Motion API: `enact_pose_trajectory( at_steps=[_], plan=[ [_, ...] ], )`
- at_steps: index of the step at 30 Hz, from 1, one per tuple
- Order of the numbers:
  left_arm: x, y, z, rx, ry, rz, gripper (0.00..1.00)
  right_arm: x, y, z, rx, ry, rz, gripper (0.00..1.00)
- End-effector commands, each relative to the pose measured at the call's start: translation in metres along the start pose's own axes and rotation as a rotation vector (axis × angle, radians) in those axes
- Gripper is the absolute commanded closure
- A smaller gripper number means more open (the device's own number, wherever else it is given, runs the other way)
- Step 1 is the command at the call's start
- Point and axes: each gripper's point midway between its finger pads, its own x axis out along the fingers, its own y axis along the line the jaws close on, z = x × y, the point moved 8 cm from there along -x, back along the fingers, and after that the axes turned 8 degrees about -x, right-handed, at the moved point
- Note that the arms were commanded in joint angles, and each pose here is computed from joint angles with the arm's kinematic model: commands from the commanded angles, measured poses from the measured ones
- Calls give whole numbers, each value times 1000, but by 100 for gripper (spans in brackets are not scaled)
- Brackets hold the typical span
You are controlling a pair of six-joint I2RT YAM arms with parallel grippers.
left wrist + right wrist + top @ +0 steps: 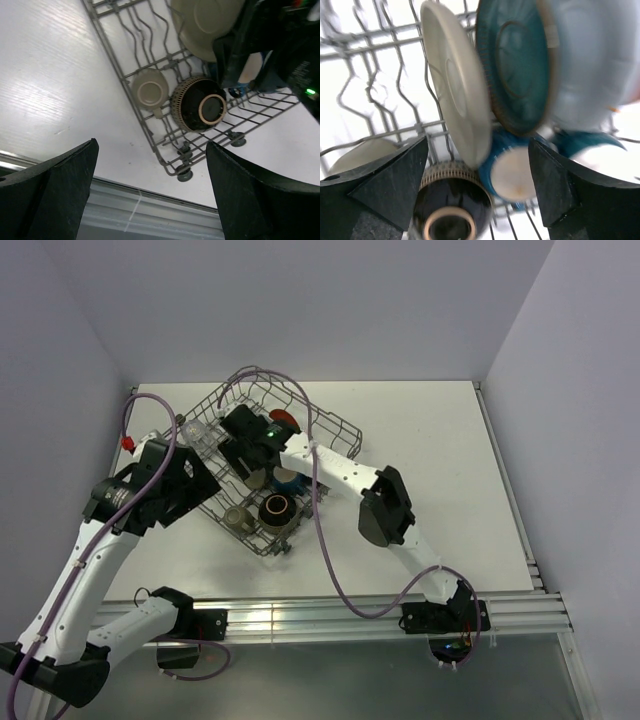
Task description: Load the mixed dishes into the dish rack
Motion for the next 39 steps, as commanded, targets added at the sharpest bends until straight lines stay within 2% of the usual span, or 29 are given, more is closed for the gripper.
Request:
enact_pose_trajectory(
  at_steps=[1,5,6,7,9,10,11,12,13,14,15,16,17,18,19,20,21,22,23,25,26,28,29,30,35,39],
  plan=[
    [0,-17,2,0,14,-112,5,-95,-38,43,93,-196,-50,11],
    [-2,-38,5,3,37,-257,5,-142,-57,40,138,-233,-35,7],
    [-2,-43,4,1,46,-287,5,-144,-58,31,153,-204,-47,3],
    [-2,-47,4,-2,55,-319,4,-163,-64,26,161,-209,-49,2],
    [0,-61,2,-7,89,-405,4,-166,-66,5,165,-150,-73,1],
    [1,-65,0,-16,111,-434,4,-185,-72,-2,177,-165,-77,1],
    [3,-73,-2,-18,143,-482,4,-179,-68,-21,172,-110,-73,0],
    [8,-75,-6,-20,170,-493,4,-200,-73,-28,192,-141,-57,0],
    [10,-77,-8,-25,190,-510,4,-202,-72,-36,205,-143,-46,0],
    [15,-82,-13,-38,232,-541,4,-194,-67,-60,211,-88,-28,0],
    [17,-84,-15,-46,251,-561,4,-215,-70,-67,238,-138,-7,0],
    [19,-87,-18,-70,275,-579,4,-216,-66,-74,255,-163,40,0],
    [20,-89,-20,-82,297,-599,4,-206,-59,-100,276,-114,63,0],
    [22,-93,-23,-88,326,-648,4,-208,-57,-108,298,-127,93,0],
    [22,-96,-25,-122,347,-671,4,-223,-56,-112,333,-196,161,0],
    [20,-98,-26,-138,360,-706,4,-214,-48,-135,358,-152,197,0],
    [21,-101,-29,-144,381,-774,4,-227,-49,-135,385,-232,233,0],
    [19,-102,-30,-160,392,-808,3,-228,-44,-142,398,-243,277,0],
    [12,-101,-30,-201,405,-846,3,-223,-35,-159,414,-214,344,0],
    [11,-100,-34,-231,416,-923,3,-238,-31,-161,429,-330,427,0],
    [4,-98,-34,-267,424,-955,3,-235,-25,-173,444,-314,474,0],
    [4,-93,-37,-310,432,-999,3,-245,-23,-175,455,-392,523,0],
    [-2,-89,-38,-321,426,-1028,2,-240,-20,-183,472,-375,537,0],
    [2,-84,-42,-352,445,-1017,2,-247,-19,-183,468,-411,572,0],
    [-10,-64,-48,-431,438,-1100,2,-243,-11,-202,506,-412,621,0],
    [-6,-45,-58,-490,434,-1074,1,-246,-9,-214,534,-440,643,0]
  ],
)
